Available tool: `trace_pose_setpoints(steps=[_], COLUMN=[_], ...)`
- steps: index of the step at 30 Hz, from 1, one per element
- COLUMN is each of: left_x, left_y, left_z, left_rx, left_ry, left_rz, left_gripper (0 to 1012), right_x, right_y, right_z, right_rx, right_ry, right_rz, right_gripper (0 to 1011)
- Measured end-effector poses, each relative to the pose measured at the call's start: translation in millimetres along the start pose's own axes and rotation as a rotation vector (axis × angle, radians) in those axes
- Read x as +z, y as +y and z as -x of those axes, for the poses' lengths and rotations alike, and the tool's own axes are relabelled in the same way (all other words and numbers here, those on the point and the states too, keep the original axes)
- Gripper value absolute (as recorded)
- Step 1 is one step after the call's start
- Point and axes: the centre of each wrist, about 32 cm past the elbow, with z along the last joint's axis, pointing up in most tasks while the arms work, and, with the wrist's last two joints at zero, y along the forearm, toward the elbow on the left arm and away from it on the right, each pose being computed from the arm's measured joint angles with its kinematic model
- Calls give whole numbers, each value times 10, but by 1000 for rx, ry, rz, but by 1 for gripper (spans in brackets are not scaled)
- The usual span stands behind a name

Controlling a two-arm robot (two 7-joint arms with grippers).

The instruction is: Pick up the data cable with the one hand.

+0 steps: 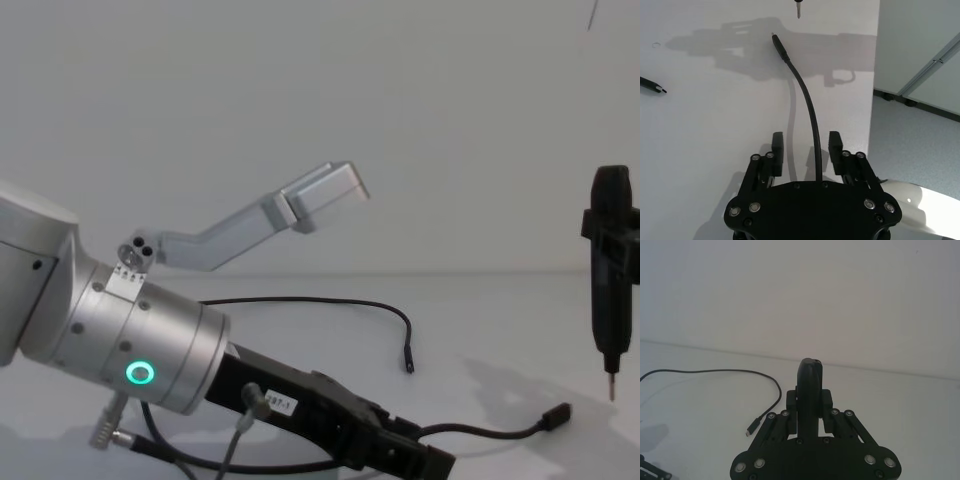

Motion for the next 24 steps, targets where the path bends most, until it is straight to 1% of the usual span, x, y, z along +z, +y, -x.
trace_pose_setpoints(steps=[1,2,3,5,7,8,9,10,12,13,15,16,17,18,23,24], left_x=[0,0,-1,0,2,2,3,3,6,6,9,13,13,14,12,11], left_y=[-5,-10,-17,-23,-27,-32,-35,-35,-35,-35,-33,-28,-28,-21,24,46], left_z=[1,1,2,3,3,4,5,5,5,5,6,8,8,11,23,27], left_rx=[0,0,1,1,3,3,6,6,10,12,20,27,27,37,77,93], left_ry=[0,0,0,0,0,-1,-2,-2,-3,-3,-6,-8,-8,-9,-10,-10], left_rz=[0,0,-1,-2,-2,-2,-2,-2,-1,-1,2,5,5,10,27,33], left_gripper=[522,509,461,400,366,320,307,240,201,145,126,72,56,40,40,40], right_x=[0,0,0,0,0,0,0,0,0,0,0,0,0,0,0,0], right_y=[0,0,0,0,0,0,0,0,0,0,0,0,0,0,0,0], right_z=[0,0,0,0,0,0,0,0,0,0,0,0,0,0,0,0], right_rx=[0,0,0,0,0,0,0,0,0,0,0,0,0,0,0,0], right_ry=[0,0,0,0,0,0,0,0,0,0,0,0,0,0,0,0], right_rz=[0,0,0,0,0,0,0,0,0,0,0,0,0,0,0,0], right_gripper=[279,279,279,279,279,279,279,279,279,279,279,279,279,279,279,279])
